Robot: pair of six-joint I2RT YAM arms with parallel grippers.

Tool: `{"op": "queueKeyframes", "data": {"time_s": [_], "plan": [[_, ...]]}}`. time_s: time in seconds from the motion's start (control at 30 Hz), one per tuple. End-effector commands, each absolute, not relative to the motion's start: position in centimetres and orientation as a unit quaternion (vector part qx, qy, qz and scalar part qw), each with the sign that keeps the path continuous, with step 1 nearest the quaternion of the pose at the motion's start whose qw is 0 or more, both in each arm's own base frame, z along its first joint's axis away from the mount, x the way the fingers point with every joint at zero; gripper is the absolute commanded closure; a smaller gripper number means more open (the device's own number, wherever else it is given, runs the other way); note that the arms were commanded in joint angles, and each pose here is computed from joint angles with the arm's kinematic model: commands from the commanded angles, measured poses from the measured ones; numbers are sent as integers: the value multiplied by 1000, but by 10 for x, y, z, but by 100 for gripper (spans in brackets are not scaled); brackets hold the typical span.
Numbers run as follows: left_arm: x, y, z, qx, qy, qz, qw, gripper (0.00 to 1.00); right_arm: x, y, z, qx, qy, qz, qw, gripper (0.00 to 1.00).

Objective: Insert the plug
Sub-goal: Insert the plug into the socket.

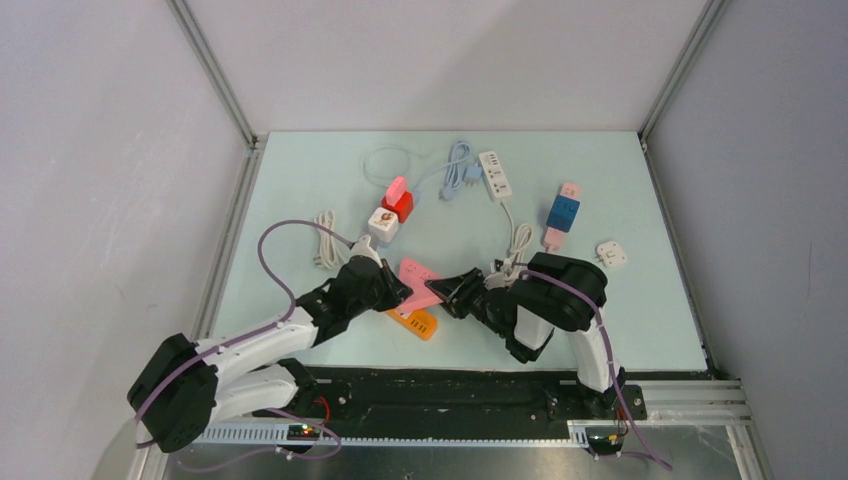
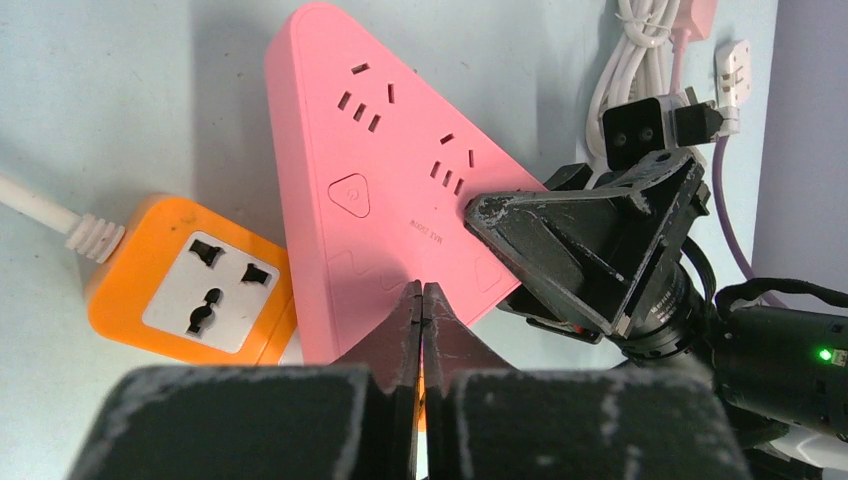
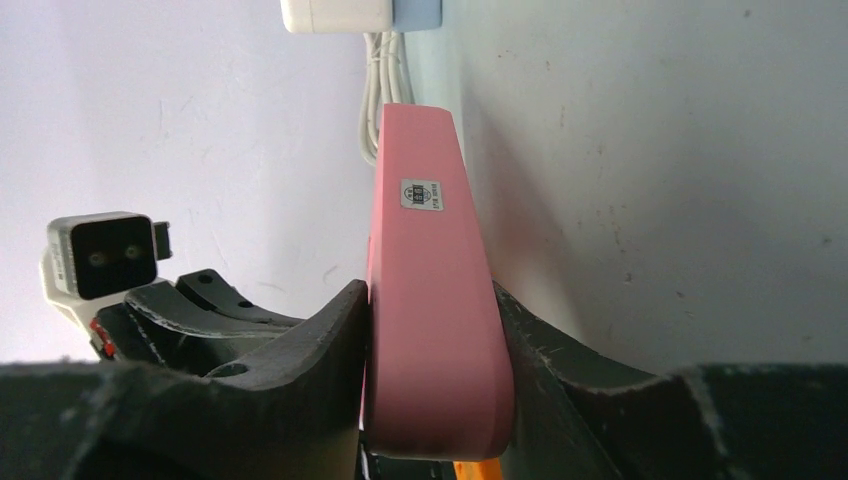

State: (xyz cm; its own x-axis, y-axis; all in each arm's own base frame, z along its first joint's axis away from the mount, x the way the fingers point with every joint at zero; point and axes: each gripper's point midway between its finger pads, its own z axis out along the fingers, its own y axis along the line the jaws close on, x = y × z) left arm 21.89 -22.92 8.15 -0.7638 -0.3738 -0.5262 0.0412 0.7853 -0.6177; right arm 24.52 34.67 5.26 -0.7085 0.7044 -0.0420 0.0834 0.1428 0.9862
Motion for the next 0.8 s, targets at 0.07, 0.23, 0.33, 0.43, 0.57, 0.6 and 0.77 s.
{"op": "queueKeyframes", "data": {"time_s": [0.07,0.23,0.33,0.43,0.57,0.6,0.77], "plan": [[191,-207,40,-98,920,-239,294,100,229,331,8,255,772,526,250,45],[181,-198,31,-124,918,-235,295,100,225,329,7,223,800,494,259,26],[180,-195,33,-131,913,-241,302,100,223,330,19,201,807,488,267,19],[184,-194,46,-137,903,-254,319,100,215,324,14,186,830,458,260,17],[185,-192,50,-139,900,-252,326,100,207,318,20,162,851,428,257,14],[184,-191,49,-138,901,-250,325,100,205,316,20,154,856,420,258,14],[181,-186,45,-143,901,-249,326,100,196,297,37,123,879,370,275,18]]}}
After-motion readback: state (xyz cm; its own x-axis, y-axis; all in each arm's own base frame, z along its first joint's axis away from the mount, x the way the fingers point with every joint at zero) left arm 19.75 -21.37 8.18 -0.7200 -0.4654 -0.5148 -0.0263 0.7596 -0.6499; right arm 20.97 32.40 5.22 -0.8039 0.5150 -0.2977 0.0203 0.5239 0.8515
